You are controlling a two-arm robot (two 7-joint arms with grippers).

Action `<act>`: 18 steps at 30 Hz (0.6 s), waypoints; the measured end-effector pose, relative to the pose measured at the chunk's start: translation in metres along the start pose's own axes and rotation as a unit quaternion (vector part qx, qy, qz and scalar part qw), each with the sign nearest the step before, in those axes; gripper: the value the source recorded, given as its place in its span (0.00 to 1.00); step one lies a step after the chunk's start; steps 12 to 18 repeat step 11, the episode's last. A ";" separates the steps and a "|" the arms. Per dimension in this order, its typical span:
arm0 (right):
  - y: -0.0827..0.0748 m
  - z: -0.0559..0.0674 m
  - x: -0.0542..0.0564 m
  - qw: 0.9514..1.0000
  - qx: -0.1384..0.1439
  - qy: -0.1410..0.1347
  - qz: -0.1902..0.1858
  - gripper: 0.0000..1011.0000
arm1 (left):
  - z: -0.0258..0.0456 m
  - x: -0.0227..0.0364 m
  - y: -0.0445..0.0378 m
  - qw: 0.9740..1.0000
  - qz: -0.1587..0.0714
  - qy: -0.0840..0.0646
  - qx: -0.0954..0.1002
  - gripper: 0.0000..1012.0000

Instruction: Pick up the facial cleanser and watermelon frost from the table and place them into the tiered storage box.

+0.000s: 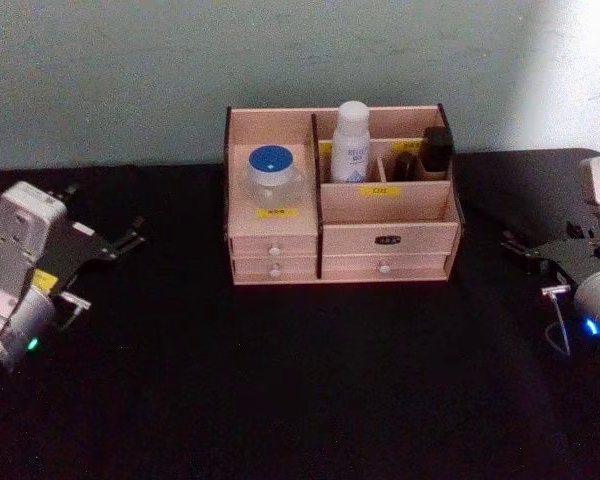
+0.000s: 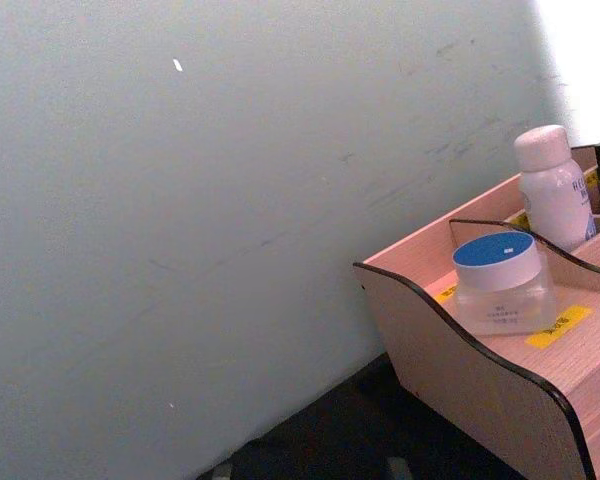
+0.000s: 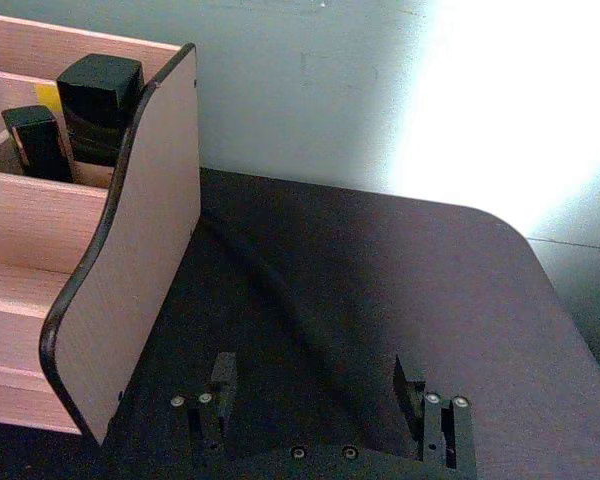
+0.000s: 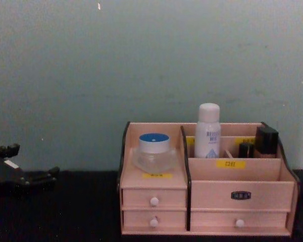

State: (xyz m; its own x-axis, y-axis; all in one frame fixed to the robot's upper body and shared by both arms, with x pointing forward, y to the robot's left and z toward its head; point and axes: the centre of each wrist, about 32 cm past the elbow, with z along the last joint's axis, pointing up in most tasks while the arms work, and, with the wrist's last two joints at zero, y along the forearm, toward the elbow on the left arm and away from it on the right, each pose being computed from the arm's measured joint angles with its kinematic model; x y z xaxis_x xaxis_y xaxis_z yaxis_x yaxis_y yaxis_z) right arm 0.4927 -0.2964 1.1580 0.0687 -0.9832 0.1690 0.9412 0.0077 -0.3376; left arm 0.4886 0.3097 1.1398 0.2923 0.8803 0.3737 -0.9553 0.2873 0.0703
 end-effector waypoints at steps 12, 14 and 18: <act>0.000 0.000 0.000 1.000 0.000 0.000 0.000 0.99 | 0.0000 0.0000 0.0000 1.000 0.000 0.000 0.000 0.99; 0.000 0.000 0.000 1.000 0.000 0.000 0.000 0.99 | 0.0000 0.0000 0.0000 1.000 0.000 0.000 0.000 0.99; 0.000 0.000 0.000 1.000 0.000 0.000 0.000 0.99 | 0.0000 0.0000 0.0000 1.000 0.000 0.000 0.000 0.99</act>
